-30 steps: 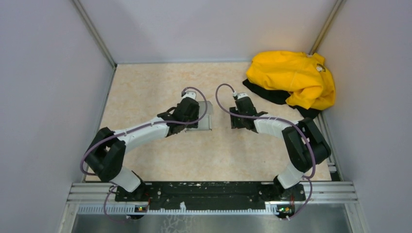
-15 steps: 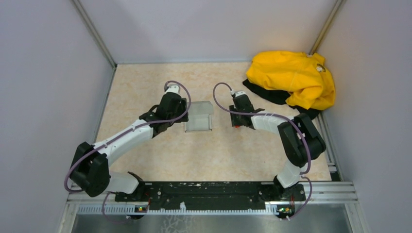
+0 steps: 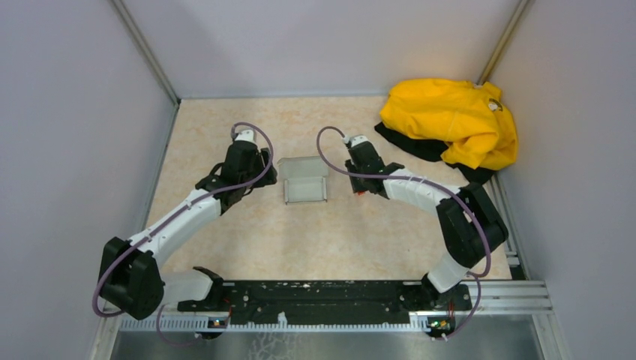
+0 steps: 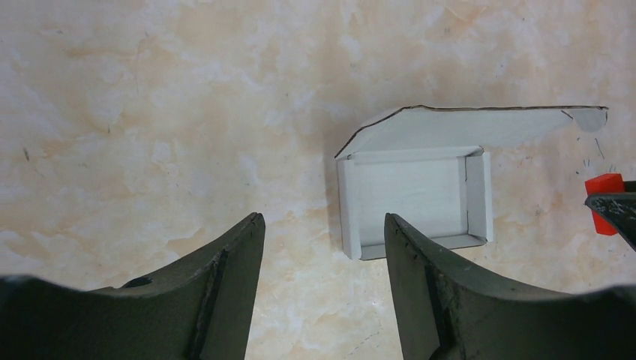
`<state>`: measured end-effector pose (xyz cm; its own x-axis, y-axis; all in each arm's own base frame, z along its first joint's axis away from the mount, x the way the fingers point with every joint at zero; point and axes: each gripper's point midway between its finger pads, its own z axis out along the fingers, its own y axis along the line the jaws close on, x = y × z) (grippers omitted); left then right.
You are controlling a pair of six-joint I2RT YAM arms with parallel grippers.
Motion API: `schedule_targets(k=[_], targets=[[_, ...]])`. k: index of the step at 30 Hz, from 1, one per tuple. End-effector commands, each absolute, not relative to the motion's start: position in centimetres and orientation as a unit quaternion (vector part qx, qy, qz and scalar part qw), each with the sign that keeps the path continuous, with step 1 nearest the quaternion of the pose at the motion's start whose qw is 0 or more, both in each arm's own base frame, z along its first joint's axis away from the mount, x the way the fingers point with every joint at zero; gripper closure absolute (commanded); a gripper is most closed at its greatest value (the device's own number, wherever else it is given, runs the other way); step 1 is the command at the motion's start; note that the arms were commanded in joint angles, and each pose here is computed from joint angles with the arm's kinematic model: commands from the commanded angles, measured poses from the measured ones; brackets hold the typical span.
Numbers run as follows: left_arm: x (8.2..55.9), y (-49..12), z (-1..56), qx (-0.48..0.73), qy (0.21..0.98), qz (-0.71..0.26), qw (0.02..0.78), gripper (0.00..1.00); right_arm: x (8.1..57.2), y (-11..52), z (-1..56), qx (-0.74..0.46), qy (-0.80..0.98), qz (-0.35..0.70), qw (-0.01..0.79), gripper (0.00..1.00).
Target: Fold the paper box
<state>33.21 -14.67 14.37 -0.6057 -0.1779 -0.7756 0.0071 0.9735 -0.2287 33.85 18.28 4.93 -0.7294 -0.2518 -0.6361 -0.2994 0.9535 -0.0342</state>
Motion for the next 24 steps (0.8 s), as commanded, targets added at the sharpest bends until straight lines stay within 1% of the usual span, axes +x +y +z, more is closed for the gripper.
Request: schedule_targets(k=[1, 8, 16, 24], targets=[[33.2, -14.0, 14.3, -0.064, 0.889, -0.111, 0.440, 0.33, 34.3, 23.0, 12.8, -0.189, 0.889, 0.078, 0.411, 0.78], [33.3, -13.5, 14.0, -0.073, 0.890, -0.112, 0.436, 0.32, 33.0, 29.6, 15.7, -0.222, 0.867, 0.151, 0.419, 0.78], [33.2, -13.2, 13.6, -0.080, 0.891, -0.111, 0.433, 0.32, 34.1, 34.8, 14.9, -0.243, 0.858, 0.185, 0.413, 0.78], [33.0, -13.0, 13.0, -0.084, 0.893, -0.107, 0.429, 0.32, 34.7, 37.5, 13.3, -0.258, 0.857, 0.183, 0.406, 0.78]])
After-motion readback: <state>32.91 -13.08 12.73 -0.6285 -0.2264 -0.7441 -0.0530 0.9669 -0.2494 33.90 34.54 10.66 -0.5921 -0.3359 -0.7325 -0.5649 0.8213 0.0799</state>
